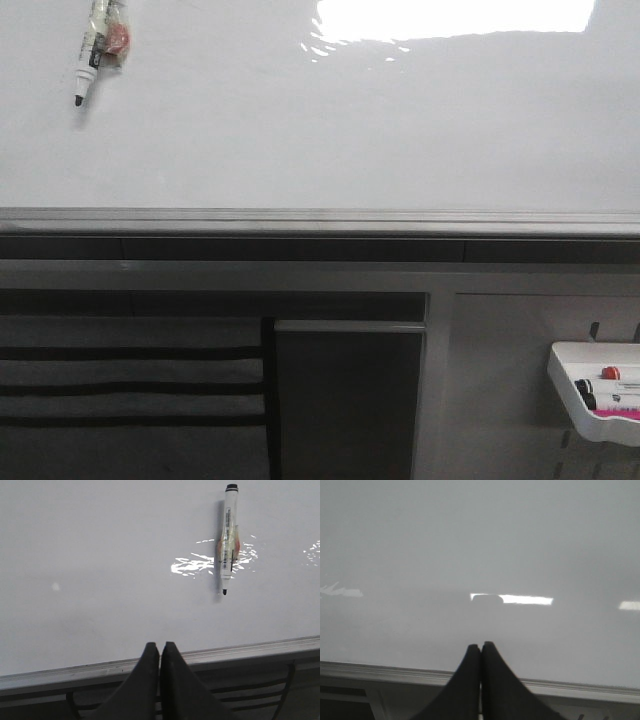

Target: Write number 3 on whiteboard

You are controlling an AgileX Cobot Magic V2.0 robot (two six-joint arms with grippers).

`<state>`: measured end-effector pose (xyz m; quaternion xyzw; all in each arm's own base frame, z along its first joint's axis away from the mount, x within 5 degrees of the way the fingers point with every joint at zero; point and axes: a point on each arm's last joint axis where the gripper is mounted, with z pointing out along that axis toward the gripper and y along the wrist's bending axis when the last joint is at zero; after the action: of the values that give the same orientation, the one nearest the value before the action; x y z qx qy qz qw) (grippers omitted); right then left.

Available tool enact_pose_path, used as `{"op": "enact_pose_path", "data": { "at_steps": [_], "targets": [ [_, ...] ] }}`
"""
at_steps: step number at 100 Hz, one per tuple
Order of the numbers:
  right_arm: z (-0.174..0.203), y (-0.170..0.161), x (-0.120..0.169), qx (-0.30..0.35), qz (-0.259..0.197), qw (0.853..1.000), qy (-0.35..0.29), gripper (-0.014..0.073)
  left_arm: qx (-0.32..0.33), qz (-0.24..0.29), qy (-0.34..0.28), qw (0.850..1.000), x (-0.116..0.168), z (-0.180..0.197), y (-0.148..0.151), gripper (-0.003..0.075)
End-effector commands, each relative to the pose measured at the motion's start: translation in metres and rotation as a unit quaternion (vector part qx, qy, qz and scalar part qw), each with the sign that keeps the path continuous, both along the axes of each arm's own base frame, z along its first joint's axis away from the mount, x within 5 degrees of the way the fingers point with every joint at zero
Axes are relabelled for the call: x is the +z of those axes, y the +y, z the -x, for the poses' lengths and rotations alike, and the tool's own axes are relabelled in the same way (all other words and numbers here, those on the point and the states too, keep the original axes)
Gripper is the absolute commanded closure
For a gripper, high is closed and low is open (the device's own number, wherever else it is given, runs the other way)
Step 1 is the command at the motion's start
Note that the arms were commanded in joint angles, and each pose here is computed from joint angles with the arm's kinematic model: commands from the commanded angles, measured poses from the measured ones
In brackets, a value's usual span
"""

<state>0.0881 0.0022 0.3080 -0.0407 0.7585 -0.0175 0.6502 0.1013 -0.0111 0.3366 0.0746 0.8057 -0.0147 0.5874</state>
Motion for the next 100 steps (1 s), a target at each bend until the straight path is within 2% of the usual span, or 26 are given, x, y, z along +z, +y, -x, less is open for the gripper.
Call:
{"op": "enact_pose_path", "data": {
  "at_steps": [1, 21, 30, 39, 48, 52, 59, 80, 100],
  "targets": [
    [-0.003, 0.001, 0.018, 0.004, 0.011, 0.999, -0.051, 0.0664, 0.005, 0.012, -0.050, 0.999, 0.017, -0.007, 0.000, 0.0741],
    [-0.003, 0.001, 0.018, 0.005, 0.012, 0.999, -0.053, 0.0662, 0.003, 0.026, -0.032, 0.999, 0.012, -0.014, -0.001, 0.0740],
    [-0.003, 0.001, 0.018, 0.005, 0.012, 0.998, -0.053, 0.0609, -0.002, 0.026, -0.022, 0.999, 0.009, -0.018, -0.003, 0.0716],
    [-0.003, 0.001, 0.019, 0.005, 0.012, 0.998, -0.057, 0.0481, -0.020, 0.025, -0.014, 0.999, 0.007, -0.025, -0.008, 0.0604],
    [-0.003, 0.001, 0.019, 0.006, 0.012, 0.998, -0.058, 0.0351, -0.049, 0.026, -0.014, 0.998, 0.005, -0.032, -0.017, 0.0440],
    [-0.003, 0.001, 0.019, 0.006, 0.012, 0.998, -0.058, 0.0309, -0.062, 0.026, -0.014, 0.998, 0.004, -0.037, -0.022, 0.0371],
    [-0.003, 0.001, 0.019, 0.006, 0.012, 0.998, -0.058, 0.0274, -0.081, 0.028, -0.023, 0.996, 0.003, -0.046, -0.031, 0.0298],
    [-0.003, 0.001, 0.019, 0.006, 0.011, 0.998, -0.058, 0.0281, -0.121, 0.034, -0.049, 0.991, -0.008, -0.084, -0.061, 0.0292],
    [-0.003, 0.001, 0.019, 0.006, 0.011, 0.998, -0.058, 0.0281, -0.121, 0.035, -0.072, 0.989, -0.029, -0.122, -0.081, 0.0300]
  ]
}}
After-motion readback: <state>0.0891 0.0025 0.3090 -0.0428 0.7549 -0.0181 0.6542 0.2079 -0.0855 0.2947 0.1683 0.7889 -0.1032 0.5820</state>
